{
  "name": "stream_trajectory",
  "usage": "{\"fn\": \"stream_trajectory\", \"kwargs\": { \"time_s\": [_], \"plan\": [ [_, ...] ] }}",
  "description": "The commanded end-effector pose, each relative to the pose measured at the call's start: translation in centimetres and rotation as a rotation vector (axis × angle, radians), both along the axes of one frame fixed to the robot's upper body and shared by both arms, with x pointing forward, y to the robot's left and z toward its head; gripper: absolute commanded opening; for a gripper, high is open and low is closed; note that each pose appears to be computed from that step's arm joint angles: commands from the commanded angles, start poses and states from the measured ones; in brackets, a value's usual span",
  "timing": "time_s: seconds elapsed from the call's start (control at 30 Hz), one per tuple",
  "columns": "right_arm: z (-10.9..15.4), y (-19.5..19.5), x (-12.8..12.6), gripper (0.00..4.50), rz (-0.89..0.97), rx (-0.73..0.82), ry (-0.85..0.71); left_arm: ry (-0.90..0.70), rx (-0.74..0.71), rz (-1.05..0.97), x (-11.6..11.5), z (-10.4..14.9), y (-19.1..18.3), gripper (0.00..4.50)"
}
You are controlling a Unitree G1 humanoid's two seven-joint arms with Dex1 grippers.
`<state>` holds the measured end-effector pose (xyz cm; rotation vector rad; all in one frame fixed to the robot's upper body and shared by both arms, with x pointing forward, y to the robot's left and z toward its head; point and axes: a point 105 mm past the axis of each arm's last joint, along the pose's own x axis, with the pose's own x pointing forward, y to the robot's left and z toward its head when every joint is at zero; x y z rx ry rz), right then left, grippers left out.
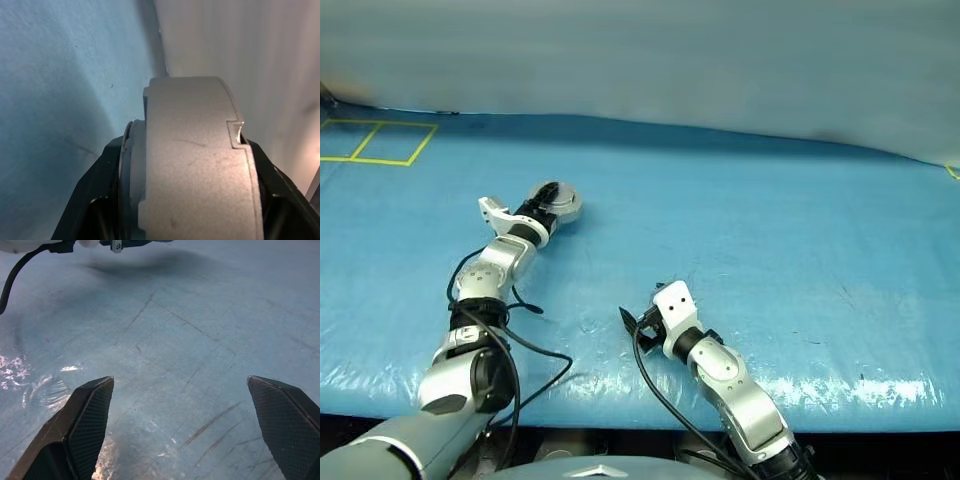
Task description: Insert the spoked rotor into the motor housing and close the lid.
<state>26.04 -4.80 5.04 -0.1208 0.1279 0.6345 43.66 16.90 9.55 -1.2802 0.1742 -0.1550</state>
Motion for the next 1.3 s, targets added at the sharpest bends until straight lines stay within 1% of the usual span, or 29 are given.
{"fn": "stream_trajectory", "kwargs": {
  "time_s": [0.03, 0.23, 0.3, 0.43, 0.47, 0.57, 0.63, 0.77, 0.83, 0.9, 0.93, 1.0, 1.13, 1.2, 1.3],
  "plan": [
    [1.0, 0.1, 0.2, 4.5, -0.017, -0.02, -0.117, -0.041, 0.046, -0.039, 1.2, 1.4, -1.4, 2.35],
    [0.2, -0.3, 0.2, 4.5, -0.064, -0.01, -0.126, 0.076, 0.107, -0.071, 1.3, -1.1, -2.8, 2.35],
    [0.0, -0.3, 0.1, 4.5, -0.067, -0.005, -0.118, 0.084, 0.1, -0.079, 1.1, -1.5, -2.9, 3.08],
    [-0.1, -0.4, 0.1, 4.5, -0.087, 0.013, -0.106, 0.108, 0.105, -0.102, 0.2, -2.8, -2.6, 4.35],
    [0.0, -0.4, 0.1, 4.5, -0.09, 0.017, -0.106, 0.126, 0.115, -0.109, -0.2, -3.4, -2.3, 4.47],
    [0.0, -0.4, 0.1, 4.5, -0.095, 0.036, -0.092, 0.209, 0.193, -0.135, -2.1, -5.7, -1.0, 4.47],
    [-0.2, -0.2, 0.0, 4.5, -0.081, 0.055, -0.062, 0.255, 0.235, -0.134, -3.6, -6.7, 0.1, 4.47],
    [-0.4, 0.1, -0.2, 4.5, -0.055, 0.06, -0.043, 0.32, 0.323, -0.156, -6.8, -8.2, 1.8, 4.47],
    [-0.5, 0.3, -0.2, 4.5, -0.038, 0.059, -0.033, 0.339, 0.331, -0.144, -8.5, -8.6, 2.9, 4.47],
    [-0.6, 0.5, -0.2, 4.5, -0.021, 0.062, -0.025, 0.355, 0.392, -0.171, -10.3, -9.2, 3.3, 4.47],
    [-0.6, 0.6, -0.2, 4.5, -0.014, 0.062, -0.023, 0.352, 0.445, -0.2, -11.2, -9.3, 3.2, 4.47],
    [-0.6, 0.6, -0.2, 4.5, -0.013, 0.072, -0.014, 0.289, 0.59, -0.269, -12.6, -9.0, 2.7, 4.47],
    [-0.3, 0.4, 0.0, 4.5, -0.033, 0.123, -0.001, 0.127, 0.889, -0.356, -14.4, -8.3, 1.5, 4.47],
    [-0.1, 0.1, 0.1, 4.5, -0.049, 0.133, -0.012, -0.012, 0.989, -0.341, -14.8, -7.2, 0.4, 4.47],
    [-0.2, -0.4, 0.0, 4.5, -0.071, 0.119, -0.034, -0.295, 1.166, -0.257, -15.3, -4.7, -0.9, 4.47]
  ]
}}
